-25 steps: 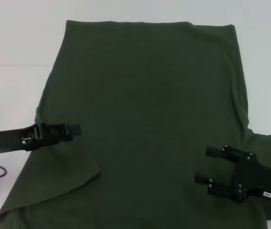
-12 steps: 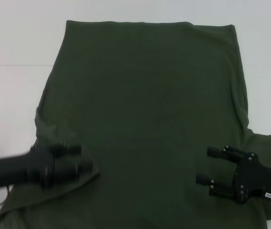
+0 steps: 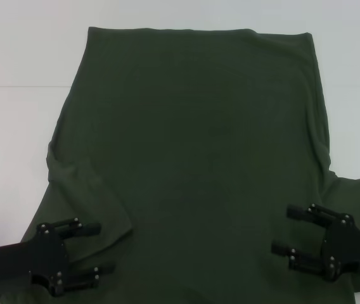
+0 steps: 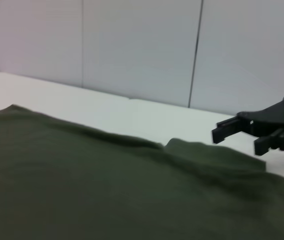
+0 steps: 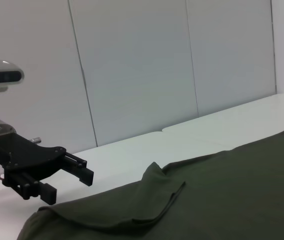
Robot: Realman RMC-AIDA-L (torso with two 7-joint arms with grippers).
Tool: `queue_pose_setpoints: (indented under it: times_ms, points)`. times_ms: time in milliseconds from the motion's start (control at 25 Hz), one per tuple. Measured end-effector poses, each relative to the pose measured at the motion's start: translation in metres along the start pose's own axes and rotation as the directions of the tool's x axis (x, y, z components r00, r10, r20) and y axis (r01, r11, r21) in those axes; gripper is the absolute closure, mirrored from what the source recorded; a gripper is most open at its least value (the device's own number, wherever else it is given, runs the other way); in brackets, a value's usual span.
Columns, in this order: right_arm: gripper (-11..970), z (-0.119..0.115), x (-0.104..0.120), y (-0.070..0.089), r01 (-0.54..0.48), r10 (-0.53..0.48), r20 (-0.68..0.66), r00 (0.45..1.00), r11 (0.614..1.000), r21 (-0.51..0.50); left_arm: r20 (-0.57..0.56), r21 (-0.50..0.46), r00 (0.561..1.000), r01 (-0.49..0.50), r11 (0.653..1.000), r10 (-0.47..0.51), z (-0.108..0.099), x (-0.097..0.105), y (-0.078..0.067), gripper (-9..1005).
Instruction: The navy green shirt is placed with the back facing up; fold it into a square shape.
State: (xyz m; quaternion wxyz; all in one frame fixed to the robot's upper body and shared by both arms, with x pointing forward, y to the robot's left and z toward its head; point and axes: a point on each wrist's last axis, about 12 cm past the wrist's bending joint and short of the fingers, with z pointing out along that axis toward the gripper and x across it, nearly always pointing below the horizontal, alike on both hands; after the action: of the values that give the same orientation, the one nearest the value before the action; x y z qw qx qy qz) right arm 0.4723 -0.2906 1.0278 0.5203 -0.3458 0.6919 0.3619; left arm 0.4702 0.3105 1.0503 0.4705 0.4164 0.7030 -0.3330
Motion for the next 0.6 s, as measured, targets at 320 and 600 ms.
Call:
queue_pose_setpoints:
  times_ms: [320,600]
  points:
    - [141,-0.029,-0.018,-0.015,-0.193,0.195,-0.032,0.98,0.98,0.044,-0.03,-0.043,0.998,0.045,0.998,-0.047,-0.007,0.003,0.006,263]
    - [142,-0.082,-0.068,-0.039,-0.536,0.566,-0.138,0.813,0.82,0.202,-0.024,-0.041,0.998,0.063,0.997,-0.064,-0.01,0.003,0.005,263]
